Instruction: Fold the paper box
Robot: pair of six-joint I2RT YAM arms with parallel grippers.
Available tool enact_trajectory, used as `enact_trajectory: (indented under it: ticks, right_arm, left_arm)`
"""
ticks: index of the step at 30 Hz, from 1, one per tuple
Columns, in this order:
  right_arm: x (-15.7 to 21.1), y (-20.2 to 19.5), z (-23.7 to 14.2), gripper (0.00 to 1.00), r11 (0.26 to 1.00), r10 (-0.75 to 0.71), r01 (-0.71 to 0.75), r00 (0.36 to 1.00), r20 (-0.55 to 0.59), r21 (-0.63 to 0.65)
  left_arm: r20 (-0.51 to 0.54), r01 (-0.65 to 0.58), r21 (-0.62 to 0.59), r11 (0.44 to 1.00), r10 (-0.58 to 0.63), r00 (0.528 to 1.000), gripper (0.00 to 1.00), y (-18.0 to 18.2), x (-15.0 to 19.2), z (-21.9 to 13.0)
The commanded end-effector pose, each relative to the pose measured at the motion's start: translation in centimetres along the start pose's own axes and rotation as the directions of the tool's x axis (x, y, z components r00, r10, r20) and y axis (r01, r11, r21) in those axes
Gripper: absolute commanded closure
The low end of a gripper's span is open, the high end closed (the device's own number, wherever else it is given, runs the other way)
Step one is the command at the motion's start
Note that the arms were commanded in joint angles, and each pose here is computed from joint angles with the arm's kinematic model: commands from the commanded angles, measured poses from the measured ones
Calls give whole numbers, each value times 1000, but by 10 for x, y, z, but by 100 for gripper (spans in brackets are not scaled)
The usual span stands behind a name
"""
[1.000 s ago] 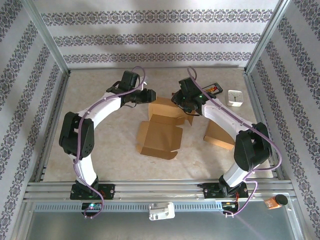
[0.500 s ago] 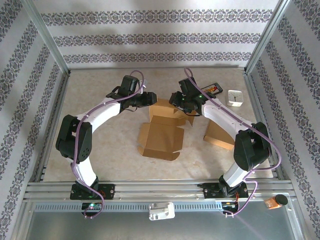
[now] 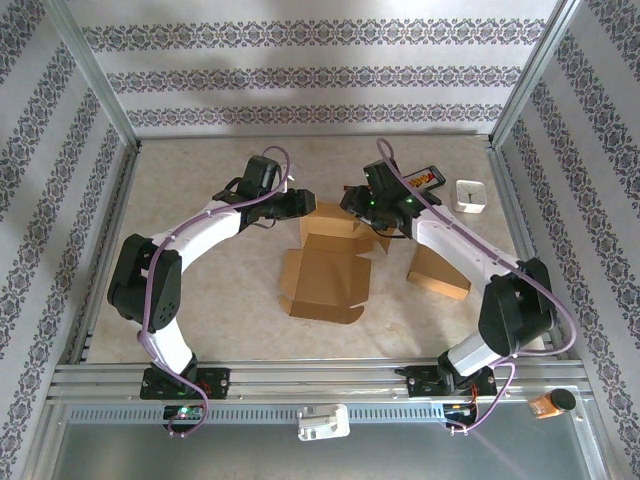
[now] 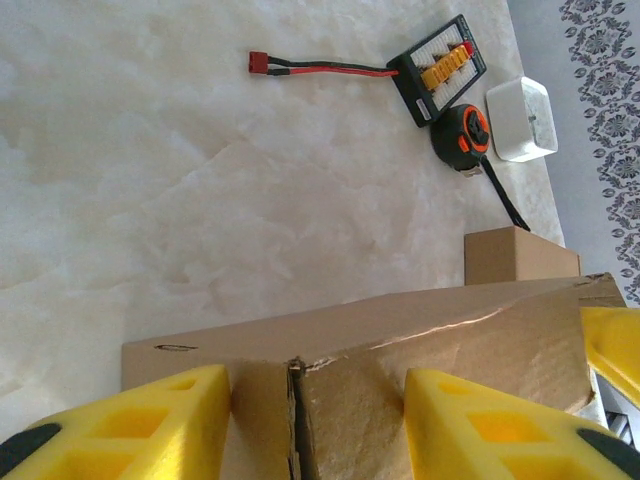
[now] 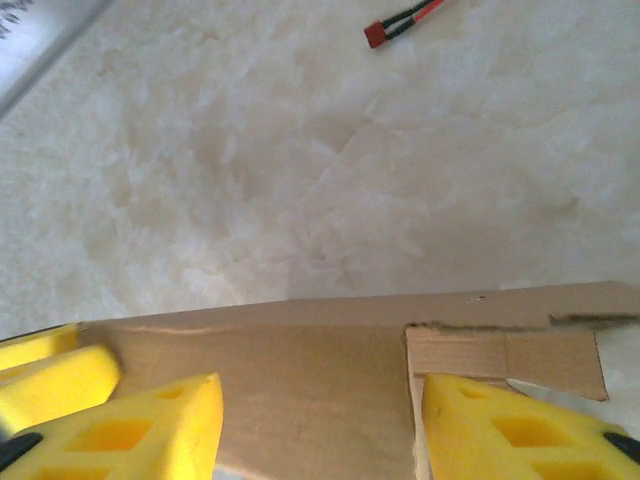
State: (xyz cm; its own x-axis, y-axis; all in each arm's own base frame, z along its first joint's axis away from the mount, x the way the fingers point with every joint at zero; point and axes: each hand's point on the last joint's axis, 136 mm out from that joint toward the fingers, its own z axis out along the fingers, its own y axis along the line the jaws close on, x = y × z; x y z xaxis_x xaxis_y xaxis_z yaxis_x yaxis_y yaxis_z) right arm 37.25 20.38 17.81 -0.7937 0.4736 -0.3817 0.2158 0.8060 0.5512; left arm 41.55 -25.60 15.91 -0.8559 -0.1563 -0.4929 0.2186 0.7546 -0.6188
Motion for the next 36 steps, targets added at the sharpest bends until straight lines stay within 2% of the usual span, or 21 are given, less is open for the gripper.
enact_trajectory:
  ticks: [1,5,8,13,18,23,26,31,33,36]
  right_arm:
    - [5,-12,-24,43,999,-38,38,999,14,11]
    - [24,-36,-33,42,999,-39,39,999,18,38]
    - [47,-58,-24,45,998,-42,42,999,-8,51]
    - [66,-71,1,48,995,-95,95,995,-3,32]
    - [63,-80,30,45,969,-208,196,976,68,148]
    - [50,-89,49,41,963,-213,180,964,157,203]
    - [50,-92,59,34,958,-232,197,959,161,211]
    - [52,-110,63,32,946,-205,154,966,158,284]
    - [54,-115,64,28,950,-194,144,967,163,276]
    - [57,-127,59,27,945,-184,130,970,159,300]
  left_arm:
    - [-27,-28,-49,998,26,999,52,8,12,-3]
    - [-24,-42,-50,998,41,999,52,6,12,-5]
    - [-24,-49,-48,998,48,999,52,5,11,-5]
    - [-26,-56,-43,998,55,998,52,3,9,-4]
    - [-30,-65,-44,997,64,997,52,3,10,-5]
    - [-35,-73,-43,996,71,997,52,2,12,-7]
    - [-33,-80,-46,996,79,996,52,2,12,-9]
    - [-34,-88,-47,995,86,996,52,2,11,-10]
    - [-34,-88,-45,995,87,996,52,1,11,-10]
    - [-34,-86,-45,995,84,996,52,2,11,-10]
